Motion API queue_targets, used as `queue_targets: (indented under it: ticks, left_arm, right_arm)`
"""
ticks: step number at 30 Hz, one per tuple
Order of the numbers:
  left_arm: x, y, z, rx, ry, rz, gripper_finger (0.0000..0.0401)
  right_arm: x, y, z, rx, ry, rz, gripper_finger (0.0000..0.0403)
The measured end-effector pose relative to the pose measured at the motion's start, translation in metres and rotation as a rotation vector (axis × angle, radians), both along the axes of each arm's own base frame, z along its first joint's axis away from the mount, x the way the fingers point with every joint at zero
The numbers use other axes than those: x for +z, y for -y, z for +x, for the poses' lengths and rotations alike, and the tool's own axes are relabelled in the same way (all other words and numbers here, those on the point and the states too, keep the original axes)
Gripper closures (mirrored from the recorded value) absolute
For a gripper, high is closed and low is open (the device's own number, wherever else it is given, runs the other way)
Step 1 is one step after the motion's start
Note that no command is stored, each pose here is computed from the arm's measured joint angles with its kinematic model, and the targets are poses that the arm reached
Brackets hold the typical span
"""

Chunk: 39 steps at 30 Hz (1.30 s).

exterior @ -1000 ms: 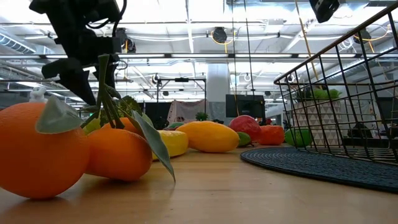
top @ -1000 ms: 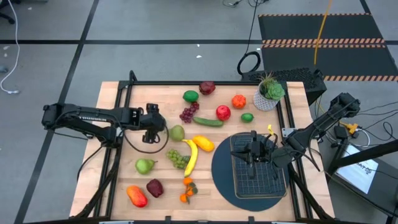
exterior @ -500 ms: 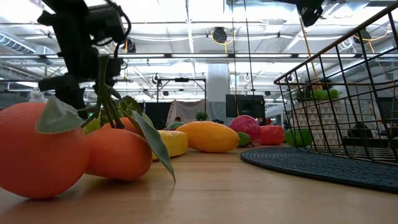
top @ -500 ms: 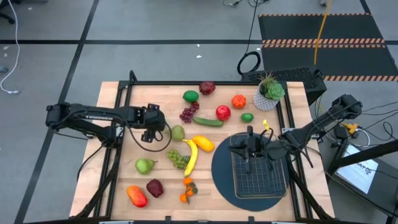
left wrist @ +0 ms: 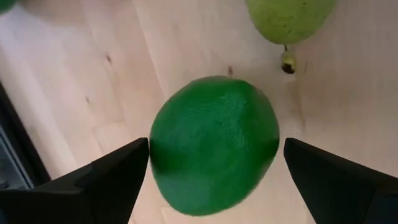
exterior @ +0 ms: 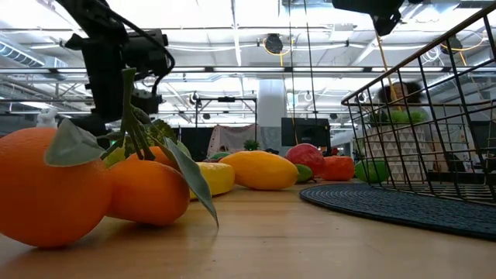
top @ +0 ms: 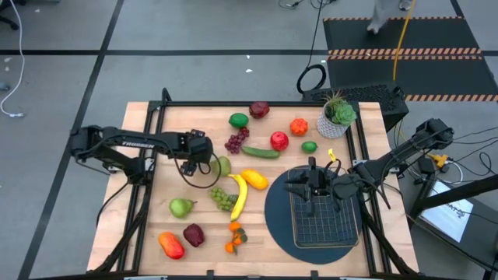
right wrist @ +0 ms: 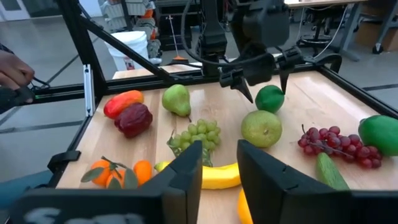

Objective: Build produce basket
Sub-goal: Put the bottom left lime into the wire basket

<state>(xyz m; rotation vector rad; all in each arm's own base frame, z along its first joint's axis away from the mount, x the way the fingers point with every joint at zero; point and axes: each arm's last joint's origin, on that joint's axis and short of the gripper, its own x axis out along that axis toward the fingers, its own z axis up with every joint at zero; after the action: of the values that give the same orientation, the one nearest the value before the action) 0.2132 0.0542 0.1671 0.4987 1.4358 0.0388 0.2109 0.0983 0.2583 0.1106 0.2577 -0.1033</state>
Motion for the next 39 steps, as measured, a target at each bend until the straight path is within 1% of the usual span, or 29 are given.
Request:
queue_targets:
  ticks: [3,9,12,16,19,22,27,31,34,39]
  left_arm:
    - [-0.002,-0.001,0.001,0.002,0.0,-0.003,0.004]
    - [-0.002,-0.001,0.002,0.004,0.0,-0.004,0.0108]
    - [-0.002,-0.001,0.002,0.006,0.001,-0.005,0.0126]
    - [0.0,0.002,0.002,0.028,0.018,-0.002,0.0121]
    - [0.01,0.007,0.003,0.044,0.063,0.001,0.011]
    - [0.023,0.014,0.006,0.054,0.118,-0.003,0.0112]
    - [0.047,0.026,0.008,0.062,0.236,-0.011,0.0125]
    - [0.067,0.034,0.006,0.069,0.337,-0.017,0.0121]
    - [0.084,0.039,0.004,0.067,0.426,0.001,0.0114]
    - [0.111,0.047,0.0,0.047,0.618,-0.015,0.0117]
  right_arm:
    - [0.0,0.0,0.0,0.003,-0.002,-0.011,0.0293]
    - [0.0,0.0,0.0,0.006,-0.002,-0.024,0.0287]
    - [0.0,0.0,0.0,0.006,-0.003,-0.026,0.0287]
    - [0.0,0.0,0.0,0.005,-0.002,-0.027,0.0287]
    - [0.0,0.0,0.0,0.002,-0.001,-0.027,0.0287]
    - [0.001,0.002,0.001,-0.011,0.003,-0.023,0.0287]
    - [0.001,0.007,0.003,-0.035,0.003,-0.023,0.0287]
    - [0.002,0.011,0.005,-0.052,0.014,-0.017,0.0287]
    - [0.003,0.013,0.007,-0.062,0.03,-0.013,0.0287]
    - [0.007,0.016,0.009,-0.07,0.058,-0.042,0.0287]
